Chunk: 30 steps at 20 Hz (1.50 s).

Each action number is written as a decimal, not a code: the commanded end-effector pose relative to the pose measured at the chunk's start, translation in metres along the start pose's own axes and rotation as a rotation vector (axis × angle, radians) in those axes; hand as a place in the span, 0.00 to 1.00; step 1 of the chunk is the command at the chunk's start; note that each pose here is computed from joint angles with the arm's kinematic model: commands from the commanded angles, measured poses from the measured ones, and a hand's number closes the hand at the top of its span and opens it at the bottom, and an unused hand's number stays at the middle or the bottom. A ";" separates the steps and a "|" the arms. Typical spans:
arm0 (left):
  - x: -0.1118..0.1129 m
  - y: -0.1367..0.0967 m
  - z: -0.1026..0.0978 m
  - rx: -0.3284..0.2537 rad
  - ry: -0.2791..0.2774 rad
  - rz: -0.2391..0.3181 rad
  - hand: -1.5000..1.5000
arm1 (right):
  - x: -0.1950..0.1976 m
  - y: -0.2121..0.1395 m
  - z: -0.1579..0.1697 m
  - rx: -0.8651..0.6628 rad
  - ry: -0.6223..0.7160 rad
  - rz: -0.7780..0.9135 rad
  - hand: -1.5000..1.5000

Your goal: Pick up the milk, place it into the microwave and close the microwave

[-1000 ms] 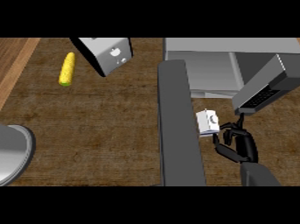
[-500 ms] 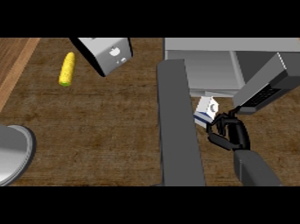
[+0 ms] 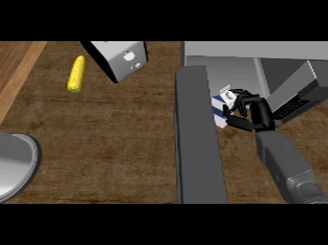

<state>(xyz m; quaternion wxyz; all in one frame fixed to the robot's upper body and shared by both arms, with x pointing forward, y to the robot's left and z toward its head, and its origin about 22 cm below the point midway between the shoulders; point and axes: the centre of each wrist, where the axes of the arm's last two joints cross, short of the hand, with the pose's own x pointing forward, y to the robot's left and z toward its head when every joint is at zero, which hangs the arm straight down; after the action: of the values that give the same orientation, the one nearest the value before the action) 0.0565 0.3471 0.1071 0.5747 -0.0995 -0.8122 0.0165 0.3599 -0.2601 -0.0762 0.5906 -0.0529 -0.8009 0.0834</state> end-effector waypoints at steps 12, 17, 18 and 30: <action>-0.002 0.002 -0.027 -0.098 -0.030 0.002 0.00 | 0.057 -0.031 -0.078 -0.061 -0.006 0.226 1.00; -0.003 0.008 -0.031 -0.099 -0.049 0.025 0.00 | 0.065 -0.053 -0.083 -0.140 0.012 0.344 1.00; -0.001 0.013 -0.031 -0.086 -0.049 0.006 0.00 | 0.063 -0.048 -0.082 -0.161 0.022 0.327 1.00; -0.002 0.013 -0.046 -0.125 -0.052 0.011 0.00 | 0.089 -0.079 -0.102 -0.251 0.019 0.392 1.00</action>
<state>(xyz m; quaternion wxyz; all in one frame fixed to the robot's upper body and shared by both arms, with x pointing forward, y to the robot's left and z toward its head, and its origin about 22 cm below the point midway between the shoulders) 0.0978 0.3572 0.1187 0.5459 -0.1321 -0.8269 -0.0281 0.4272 -0.3045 0.0369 0.5639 -0.2723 -0.7728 0.1029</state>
